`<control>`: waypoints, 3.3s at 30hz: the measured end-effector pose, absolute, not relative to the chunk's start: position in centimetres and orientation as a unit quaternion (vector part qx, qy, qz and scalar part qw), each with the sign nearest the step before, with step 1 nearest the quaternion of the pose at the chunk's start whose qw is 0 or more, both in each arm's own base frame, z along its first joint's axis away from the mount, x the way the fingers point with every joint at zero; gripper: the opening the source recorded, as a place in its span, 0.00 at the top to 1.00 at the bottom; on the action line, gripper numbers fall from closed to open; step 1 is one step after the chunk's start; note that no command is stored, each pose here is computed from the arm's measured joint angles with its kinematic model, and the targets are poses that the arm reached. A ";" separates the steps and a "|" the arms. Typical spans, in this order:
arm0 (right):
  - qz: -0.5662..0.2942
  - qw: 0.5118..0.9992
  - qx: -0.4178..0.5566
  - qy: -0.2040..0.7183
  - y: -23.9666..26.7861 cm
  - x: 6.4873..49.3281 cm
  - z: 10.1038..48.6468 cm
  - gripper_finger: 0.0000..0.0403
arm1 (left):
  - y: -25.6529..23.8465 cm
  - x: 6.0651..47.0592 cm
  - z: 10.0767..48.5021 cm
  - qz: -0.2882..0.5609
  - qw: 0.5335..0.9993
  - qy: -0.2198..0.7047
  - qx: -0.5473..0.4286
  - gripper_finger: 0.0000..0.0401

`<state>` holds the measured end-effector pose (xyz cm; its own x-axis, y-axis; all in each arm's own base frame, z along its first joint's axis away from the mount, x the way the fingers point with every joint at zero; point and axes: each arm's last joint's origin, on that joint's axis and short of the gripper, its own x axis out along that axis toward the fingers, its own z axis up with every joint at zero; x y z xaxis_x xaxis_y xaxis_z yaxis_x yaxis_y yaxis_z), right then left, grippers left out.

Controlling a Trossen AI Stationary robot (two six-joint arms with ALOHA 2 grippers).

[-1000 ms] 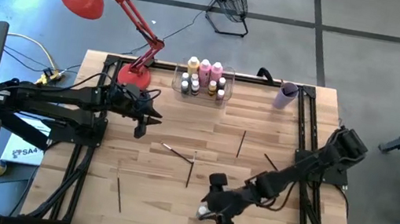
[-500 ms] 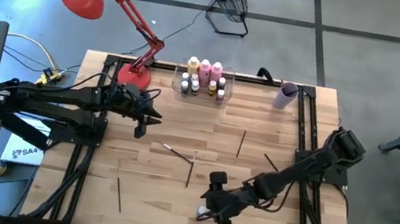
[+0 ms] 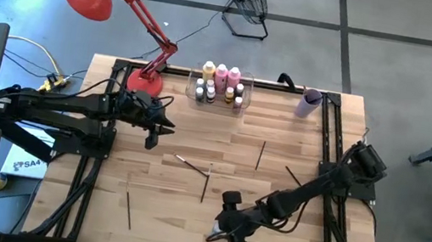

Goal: Pick & Place Paint Supplies
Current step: Put the small light blue paint bottle into the transparent bin

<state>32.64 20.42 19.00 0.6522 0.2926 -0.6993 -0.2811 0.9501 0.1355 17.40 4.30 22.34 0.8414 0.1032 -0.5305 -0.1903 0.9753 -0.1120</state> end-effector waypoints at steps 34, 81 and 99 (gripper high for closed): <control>0.160 0.910 0.009 0.382 20.6 32.9 18.4 0.71 | 4.3 17.4 22.3 0.076 0.956 0.271 -0.081 0.75; -0.106 0.964 0.037 0.242 1.4 37.8 32.6 0.73 | 4.0 16.1 20.7 0.072 0.921 0.373 -0.087 0.75; -0.204 0.945 0.057 0.250 -9.0 38.1 30.9 0.73 | 3.9 16.0 20.6 0.067 0.920 0.380 -0.075 0.75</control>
